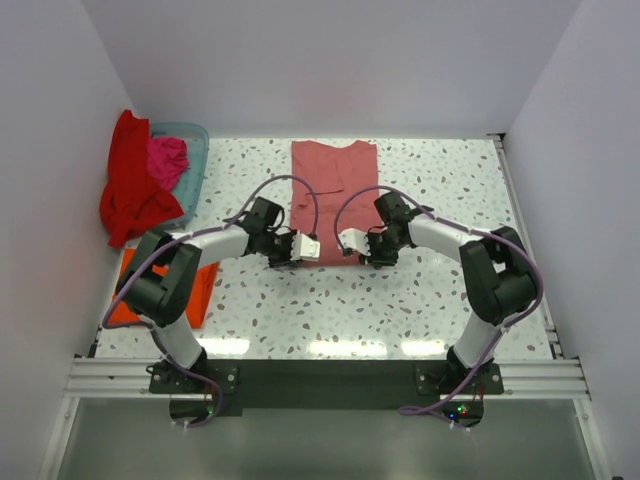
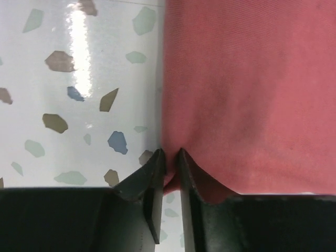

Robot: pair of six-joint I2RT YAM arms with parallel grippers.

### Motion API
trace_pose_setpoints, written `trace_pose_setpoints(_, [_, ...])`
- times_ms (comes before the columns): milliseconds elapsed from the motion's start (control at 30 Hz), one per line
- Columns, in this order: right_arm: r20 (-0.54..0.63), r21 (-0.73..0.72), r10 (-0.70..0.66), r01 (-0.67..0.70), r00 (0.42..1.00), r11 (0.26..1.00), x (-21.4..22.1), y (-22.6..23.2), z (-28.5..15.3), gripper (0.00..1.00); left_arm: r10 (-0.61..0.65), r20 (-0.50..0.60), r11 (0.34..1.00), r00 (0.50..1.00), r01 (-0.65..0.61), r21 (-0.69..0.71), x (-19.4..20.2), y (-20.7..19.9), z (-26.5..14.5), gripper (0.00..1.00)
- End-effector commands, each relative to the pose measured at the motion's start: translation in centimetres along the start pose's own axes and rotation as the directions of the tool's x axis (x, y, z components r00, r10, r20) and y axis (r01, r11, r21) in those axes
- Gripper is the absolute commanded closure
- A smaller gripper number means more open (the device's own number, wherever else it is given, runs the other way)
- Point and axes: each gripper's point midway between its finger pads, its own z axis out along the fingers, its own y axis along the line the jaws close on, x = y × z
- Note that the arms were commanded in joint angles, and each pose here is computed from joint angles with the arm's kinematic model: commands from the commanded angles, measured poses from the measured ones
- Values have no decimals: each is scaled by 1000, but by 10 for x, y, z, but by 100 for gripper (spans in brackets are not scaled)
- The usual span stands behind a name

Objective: Fold and stack the t-shirts
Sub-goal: Fold the tshirt

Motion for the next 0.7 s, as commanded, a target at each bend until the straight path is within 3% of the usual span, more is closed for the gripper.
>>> trace_pose_setpoints(0, [-63, 2, -24, 24, 998, 1000, 19, 9, 10, 83, 23, -40, 1000, 999, -22, 21, 9, -2, 2, 77])
trace_pose_setpoints(67, [-64, 10, -9, 9, 998, 1000, 18, 7, 8, 94, 22, -31, 1000, 999, -22, 4, 4, 3, -1, 91])
trace_pose_setpoints(133, [-49, 24, 24, -23, 999, 999, 9, -2, 0, 100, 15, -5, 1000, 1000, -15, -14, -6, 12, -8, 99])
trace_pose_setpoints(433, [69, 176, 70, -82, 995, 981, -37, -66, -77, 100, 18, 60, 986, 998, -8, -167, -49, 83, -68, 100])
trace_pose_setpoints(667, [84, 202, 56, -72, 995, 977, -47, -63, -106, 100, 22, 79, 981, 997, -6, -194, -62, 75, -88, 100])
